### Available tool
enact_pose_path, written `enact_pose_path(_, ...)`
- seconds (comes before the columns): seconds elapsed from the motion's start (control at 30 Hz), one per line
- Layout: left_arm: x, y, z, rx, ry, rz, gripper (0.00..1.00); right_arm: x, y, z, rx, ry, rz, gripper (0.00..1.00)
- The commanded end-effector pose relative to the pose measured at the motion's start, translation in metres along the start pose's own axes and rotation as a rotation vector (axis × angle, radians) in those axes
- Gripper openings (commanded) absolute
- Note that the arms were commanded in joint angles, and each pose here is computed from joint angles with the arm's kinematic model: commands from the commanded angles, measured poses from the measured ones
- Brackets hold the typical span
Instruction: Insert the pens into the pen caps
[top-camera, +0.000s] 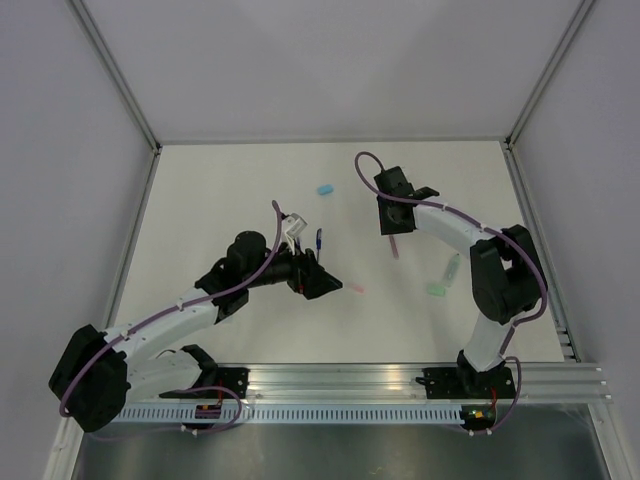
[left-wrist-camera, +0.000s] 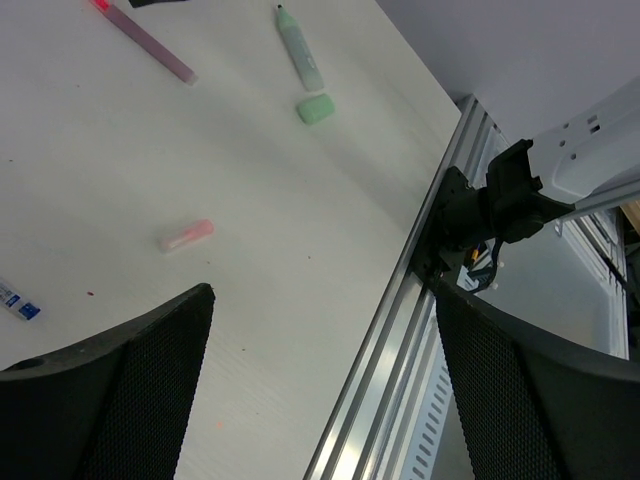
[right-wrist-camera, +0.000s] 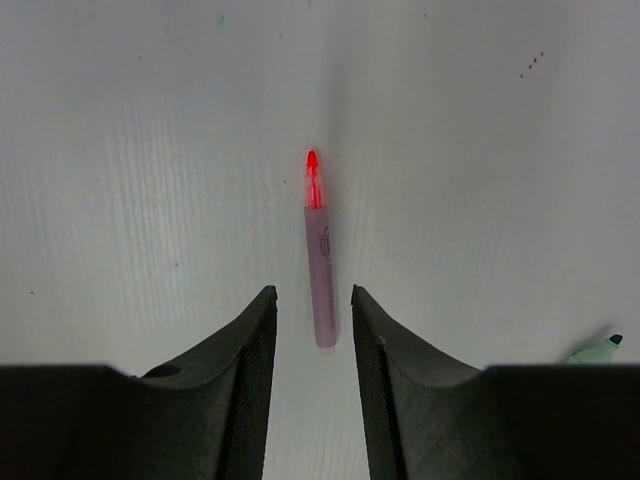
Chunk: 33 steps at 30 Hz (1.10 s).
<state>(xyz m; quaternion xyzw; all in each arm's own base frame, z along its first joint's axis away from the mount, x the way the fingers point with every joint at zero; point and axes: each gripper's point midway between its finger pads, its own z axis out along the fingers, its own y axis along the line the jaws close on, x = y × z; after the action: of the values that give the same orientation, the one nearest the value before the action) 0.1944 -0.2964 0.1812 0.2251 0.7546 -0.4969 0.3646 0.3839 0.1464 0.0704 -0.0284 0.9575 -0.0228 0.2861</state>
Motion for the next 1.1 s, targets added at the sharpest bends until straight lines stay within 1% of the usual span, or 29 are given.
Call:
enact_pose_path(0.0,-0.018,0.001,-0.004,-0.032,-0.087,0.024,0.93,0.013,-0.005,0.007,0.004,0.072,-0.055,0.41)
enact_pose_path(0.1,-0.021,0.003,-0.005,-0.047,-0.098,0.022,0.93,0.017,-0.005,0.016,-0.014,0.085,-0.050,0.41)
enact_pose_path(0.3,-0.020,-0.002,-0.006,-0.017,-0.096,0.042,0.93,0.024,0.000,0.036,-0.032,0.136,-0.090,0.39)
enact_pose_path(0.4,-0.020,-0.006,-0.008,0.003,-0.113,0.050,0.92,0.034,-0.001,0.048,-0.021,0.168,-0.100,0.37)
enact_pose_path(0.5,-0.021,-0.007,-0.009,0.009,-0.117,0.055,0.91,0.037,0.000,0.052,-0.027,0.173,-0.099,0.34)
enact_pose_path(0.6,-0.021,-0.007,-0.010,0.009,-0.125,0.062,0.91,0.041,0.002,0.056,-0.038,0.192,-0.100,0.25)
enact_pose_path(0.63,-0.021,-0.007,-0.010,0.008,-0.125,0.062,0.90,0.041,0.004,0.055,-0.042,0.194,-0.101,0.17)
enact_pose_path(0.7,-0.020,-0.007,-0.010,0.011,-0.125,0.064,0.89,0.039,0.005,0.054,-0.050,0.197,-0.096,0.07)
enact_pose_path(0.77,-0.021,-0.009,-0.010,0.025,-0.131,0.070,0.88,0.032,0.008,0.049,-0.066,0.178,-0.089,0.00)
enact_pose_path(0.87,-0.019,-0.010,-0.009,0.036,-0.125,0.066,0.87,0.015,0.017,0.028,-0.125,0.122,-0.044,0.00)
enact_pose_path(0.9,-0.019,-0.011,-0.009,0.037,-0.124,0.064,0.87,-0.002,0.027,0.008,-0.196,0.060,-0.015,0.00)
enact_pose_path(0.93,-0.019,-0.011,-0.009,0.038,-0.122,0.061,0.87,0.000,0.031,-0.001,-0.229,0.044,0.007,0.00)
enact_pose_path(0.97,-0.019,-0.011,-0.008,0.040,-0.124,0.056,0.87,-0.005,0.035,-0.011,-0.257,0.014,0.067,0.00)
enact_pose_path(1.0,-0.019,-0.011,-0.008,0.039,-0.123,0.051,0.86,-0.032,0.046,-0.044,-0.347,-0.110,0.104,0.00)
enact_pose_path(1.03,-0.020,-0.011,-0.007,0.040,-0.123,0.048,0.86,-0.035,0.057,-0.062,-0.420,-0.147,0.127,0.00)
enact_pose_path(1.07,-0.020,-0.011,-0.006,0.040,-0.119,0.042,0.84,-0.024,0.061,-0.068,-0.453,-0.155,0.148,0.00)
